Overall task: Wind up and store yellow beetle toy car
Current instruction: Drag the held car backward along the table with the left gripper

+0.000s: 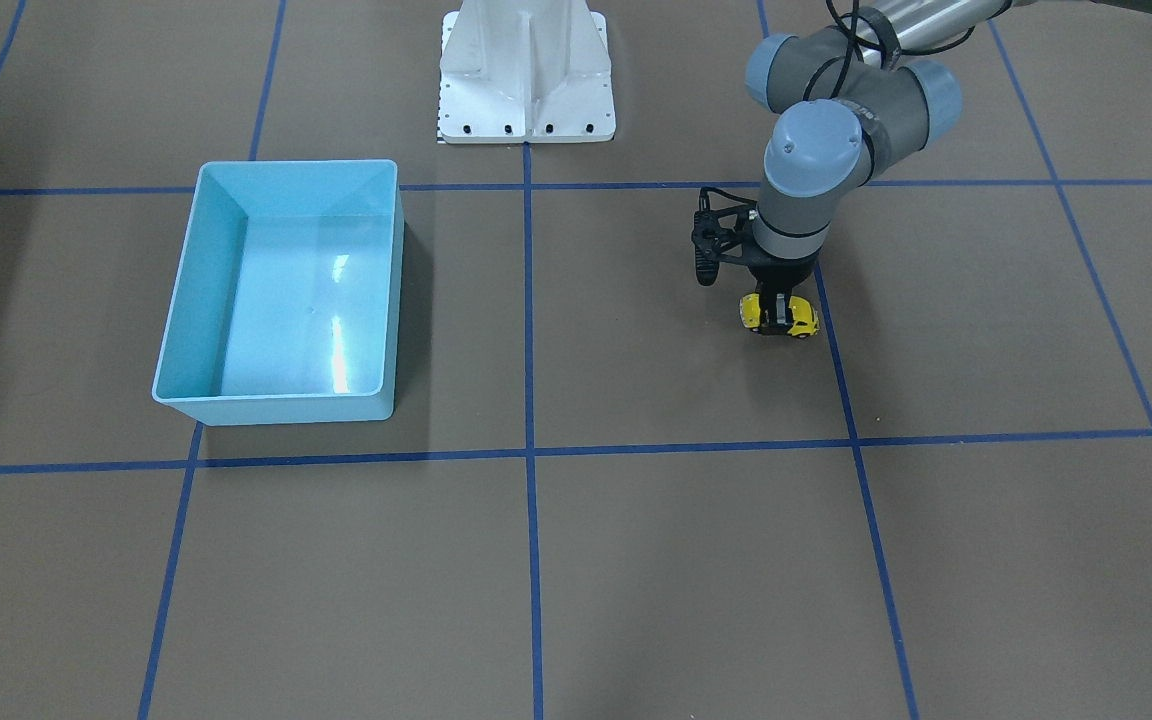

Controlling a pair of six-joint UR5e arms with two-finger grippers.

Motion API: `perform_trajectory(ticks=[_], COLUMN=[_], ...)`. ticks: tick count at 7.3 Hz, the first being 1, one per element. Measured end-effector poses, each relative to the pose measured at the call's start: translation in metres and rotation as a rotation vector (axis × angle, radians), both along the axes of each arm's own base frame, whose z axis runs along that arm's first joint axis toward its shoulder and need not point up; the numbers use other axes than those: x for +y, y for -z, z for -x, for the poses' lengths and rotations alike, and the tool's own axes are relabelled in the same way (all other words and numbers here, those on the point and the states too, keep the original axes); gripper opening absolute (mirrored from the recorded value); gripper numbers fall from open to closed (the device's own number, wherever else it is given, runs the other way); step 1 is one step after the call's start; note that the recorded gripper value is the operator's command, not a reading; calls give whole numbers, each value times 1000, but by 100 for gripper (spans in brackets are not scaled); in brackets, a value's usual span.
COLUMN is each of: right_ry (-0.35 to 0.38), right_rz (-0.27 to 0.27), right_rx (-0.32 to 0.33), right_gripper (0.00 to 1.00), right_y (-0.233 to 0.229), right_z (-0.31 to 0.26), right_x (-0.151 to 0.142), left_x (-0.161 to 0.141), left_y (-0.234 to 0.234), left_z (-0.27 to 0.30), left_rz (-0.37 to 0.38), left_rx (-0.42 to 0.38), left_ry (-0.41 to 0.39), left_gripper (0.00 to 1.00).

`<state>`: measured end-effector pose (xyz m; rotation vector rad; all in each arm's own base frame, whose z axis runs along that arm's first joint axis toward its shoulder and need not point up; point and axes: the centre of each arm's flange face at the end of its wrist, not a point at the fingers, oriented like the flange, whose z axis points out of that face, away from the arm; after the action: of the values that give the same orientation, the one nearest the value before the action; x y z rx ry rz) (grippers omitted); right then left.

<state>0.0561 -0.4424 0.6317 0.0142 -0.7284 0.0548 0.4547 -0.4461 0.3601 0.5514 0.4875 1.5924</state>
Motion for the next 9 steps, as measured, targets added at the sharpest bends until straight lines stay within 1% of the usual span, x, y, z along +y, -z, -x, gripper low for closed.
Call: perform_trajectory(ticks=[3, 7, 9], right_ry=[-1, -1, -1], right_rz=[0, 0, -1], right_rx=[1, 2, 2], right_gripper=[100, 100, 100], right_y=[0, 0, 0], right_z=[0, 0, 0], right_x=[0, 0, -1], left_x=[2, 3, 5], left_y=[-1, -4, -15], left_z=[-2, 1, 5], left_rz=[-15, -40, -48], left_rx=[3, 43, 55], left_ry=[-18, -22, -22], left_gripper=[6, 6, 6])
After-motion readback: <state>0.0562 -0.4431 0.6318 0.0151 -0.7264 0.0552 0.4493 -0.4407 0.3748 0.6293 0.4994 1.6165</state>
